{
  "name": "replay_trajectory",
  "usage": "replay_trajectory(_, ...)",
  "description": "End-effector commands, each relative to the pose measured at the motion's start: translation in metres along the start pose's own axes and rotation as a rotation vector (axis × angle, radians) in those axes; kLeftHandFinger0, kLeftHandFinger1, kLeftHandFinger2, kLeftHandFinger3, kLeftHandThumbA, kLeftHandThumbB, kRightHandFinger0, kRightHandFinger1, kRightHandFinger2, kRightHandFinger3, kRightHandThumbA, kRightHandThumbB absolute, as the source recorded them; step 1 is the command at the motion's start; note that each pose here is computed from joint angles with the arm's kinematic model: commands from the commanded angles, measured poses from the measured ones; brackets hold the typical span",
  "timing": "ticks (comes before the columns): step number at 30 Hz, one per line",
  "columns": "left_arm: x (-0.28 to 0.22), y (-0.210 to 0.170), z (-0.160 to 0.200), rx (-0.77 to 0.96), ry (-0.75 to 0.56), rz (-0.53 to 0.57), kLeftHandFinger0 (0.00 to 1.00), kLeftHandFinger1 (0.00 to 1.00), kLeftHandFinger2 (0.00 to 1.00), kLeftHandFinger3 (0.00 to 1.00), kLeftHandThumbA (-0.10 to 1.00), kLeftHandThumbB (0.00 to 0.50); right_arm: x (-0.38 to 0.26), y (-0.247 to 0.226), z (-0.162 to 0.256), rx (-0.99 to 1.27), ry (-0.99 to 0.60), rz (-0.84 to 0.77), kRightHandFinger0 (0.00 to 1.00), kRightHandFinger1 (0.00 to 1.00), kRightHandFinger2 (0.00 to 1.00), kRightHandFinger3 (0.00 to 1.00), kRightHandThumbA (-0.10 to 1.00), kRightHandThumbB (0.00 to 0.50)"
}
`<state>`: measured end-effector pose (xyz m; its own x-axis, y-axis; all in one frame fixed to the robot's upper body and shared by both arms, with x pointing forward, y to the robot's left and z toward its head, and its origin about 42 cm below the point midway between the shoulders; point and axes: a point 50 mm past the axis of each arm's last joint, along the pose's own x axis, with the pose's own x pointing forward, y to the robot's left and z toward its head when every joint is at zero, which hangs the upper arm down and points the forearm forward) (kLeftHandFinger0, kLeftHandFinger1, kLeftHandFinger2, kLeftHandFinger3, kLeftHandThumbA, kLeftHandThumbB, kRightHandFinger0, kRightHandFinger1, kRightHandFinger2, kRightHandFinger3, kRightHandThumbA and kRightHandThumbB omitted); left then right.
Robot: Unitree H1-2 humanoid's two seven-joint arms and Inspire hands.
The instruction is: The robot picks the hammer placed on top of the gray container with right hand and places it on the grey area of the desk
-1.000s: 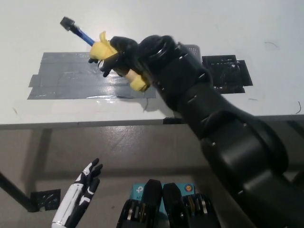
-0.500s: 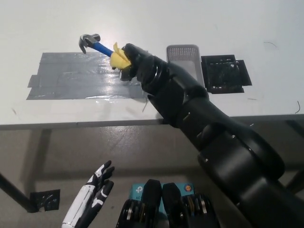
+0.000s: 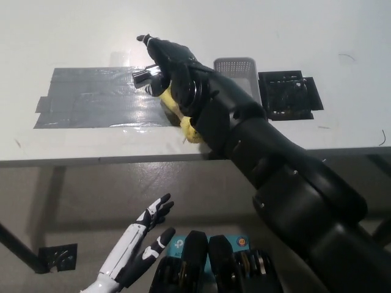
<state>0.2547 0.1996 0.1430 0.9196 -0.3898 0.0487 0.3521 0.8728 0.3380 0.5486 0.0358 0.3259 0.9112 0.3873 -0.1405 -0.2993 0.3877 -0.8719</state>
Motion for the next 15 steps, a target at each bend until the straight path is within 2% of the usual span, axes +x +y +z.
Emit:
replay_trajectory(1,0.005,0.001,0.009,0.029,-0.038,-0.029,1.00,1.00,1.00,1.00,0.88,0.173,0.000,-0.040,0.024,-0.041,-0.094,-0.044,1.00,1.00,1.00,1.00,0.89,0.500)
replay_trajectory(3,0.006,0.002,0.009,0.039,-0.038,-0.028,1.00,1.00,1.00,1.00,0.88,0.167,0.000,-0.042,0.023,-0.039,-0.100,-0.044,1.00,1.00,1.00,1.00,0.93,0.500)
replay_trajectory(9,0.009,0.000,0.006,0.023,-0.034,-0.021,1.00,1.00,1.00,1.00,0.87,0.180,-0.001,-0.062,0.026,0.021,-0.135,-0.071,1.00,1.00,1.00,1.00,0.96,0.500)
replay_trajectory(11,0.009,0.001,0.005,0.022,-0.033,-0.017,1.00,1.00,1.00,1.00,0.86,0.177,-0.003,-0.079,0.032,0.036,-0.166,-0.093,1.00,1.00,1.00,1.00,0.99,0.500)
replay_trajectory(13,0.011,0.002,0.005,0.027,-0.037,-0.010,1.00,1.00,1.00,1.00,0.86,0.179,-0.008,-0.111,0.039,0.051,-0.235,-0.135,1.00,1.00,1.00,1.00,1.00,0.500)
replay_trajectory(14,0.014,0.003,0.005,0.039,-0.044,-0.008,1.00,1.00,1.00,1.00,0.87,0.169,-0.012,-0.131,0.043,0.087,-0.282,-0.165,1.00,1.00,1.00,1.00,0.96,0.493)
replay_trajectory(15,0.015,0.005,0.005,0.047,-0.048,-0.008,1.00,1.00,1.00,1.00,0.87,0.161,-0.018,-0.152,0.048,0.098,-0.316,-0.197,1.00,1.00,1.00,1.00,0.99,0.499)
